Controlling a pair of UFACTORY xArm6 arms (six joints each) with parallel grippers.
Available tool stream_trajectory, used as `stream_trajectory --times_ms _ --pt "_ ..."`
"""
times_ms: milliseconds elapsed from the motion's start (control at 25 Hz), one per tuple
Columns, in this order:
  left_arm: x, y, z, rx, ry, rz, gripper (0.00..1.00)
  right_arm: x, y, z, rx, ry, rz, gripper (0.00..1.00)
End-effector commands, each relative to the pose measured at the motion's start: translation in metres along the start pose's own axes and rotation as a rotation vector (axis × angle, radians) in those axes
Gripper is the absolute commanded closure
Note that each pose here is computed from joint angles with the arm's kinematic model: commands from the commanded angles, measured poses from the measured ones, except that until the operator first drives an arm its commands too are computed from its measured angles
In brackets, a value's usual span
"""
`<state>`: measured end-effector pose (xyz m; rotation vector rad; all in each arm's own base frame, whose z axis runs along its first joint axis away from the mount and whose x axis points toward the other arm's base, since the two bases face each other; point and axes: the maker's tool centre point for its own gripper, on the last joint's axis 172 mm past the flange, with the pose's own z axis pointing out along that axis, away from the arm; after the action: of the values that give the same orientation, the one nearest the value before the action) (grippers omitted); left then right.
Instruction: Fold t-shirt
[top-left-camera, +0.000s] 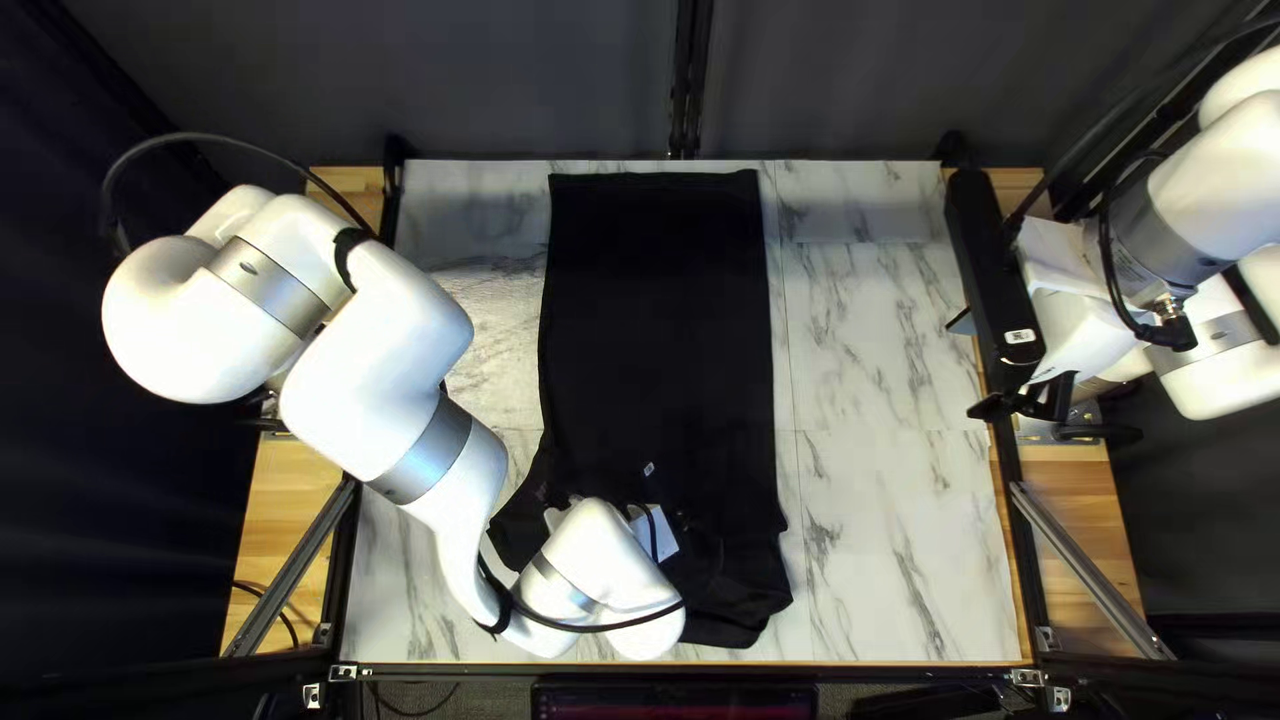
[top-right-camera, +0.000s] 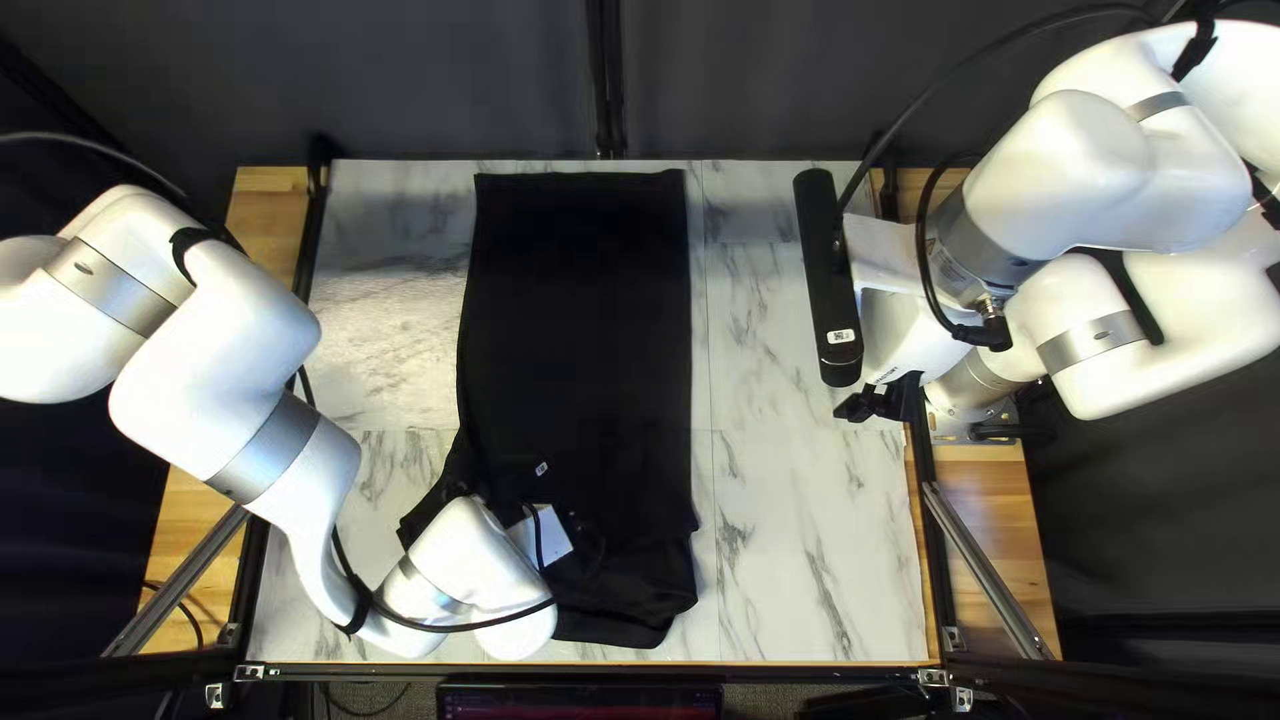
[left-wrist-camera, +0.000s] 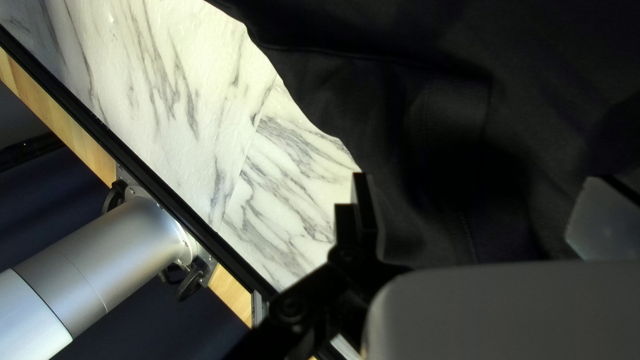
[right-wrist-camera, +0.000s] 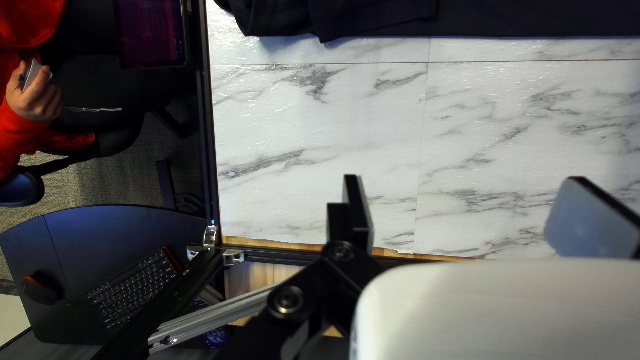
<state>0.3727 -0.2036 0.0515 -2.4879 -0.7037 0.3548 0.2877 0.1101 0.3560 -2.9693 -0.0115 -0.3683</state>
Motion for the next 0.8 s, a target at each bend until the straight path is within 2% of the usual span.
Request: stream_trajectory --times_ms 40,200,360,520,680,800 --pt "-0.003 -0.002 -0.003 -0.005 -0.032 -0.006 0.00 0.000 0.000 0.000 0.000 0.000 0.000 0.00" --pt "-0.006 -0.006 -0.006 0.000 -0.073 -0.030 0.00 0.000 0.000 0.000 0.000 0.000 0.000 0.00" --pt "-0.005 -0.006 -0.002 -0.027 -0.089 -0.031 0.00 0.000 0.000 0.000 0.000 0.000 0.000 0.00" --pt "-0.009 -0.001 -0.003 -0.065 -0.090 -0.051 0.00 0.000 0.000 0.000 0.000 0.000 0.000 0.00" --pt "-0.012 0.010 -0.009 -0.071 -0.071 -0.086 0.00 0.000 0.000 0.000 0.000 0.000 0.000 0.00" --pt "-0.011 0.008 -0.003 -0.065 -0.059 -0.110 0.00 0.000 0.000 0.000 0.000 0.000 0.000 0.00"
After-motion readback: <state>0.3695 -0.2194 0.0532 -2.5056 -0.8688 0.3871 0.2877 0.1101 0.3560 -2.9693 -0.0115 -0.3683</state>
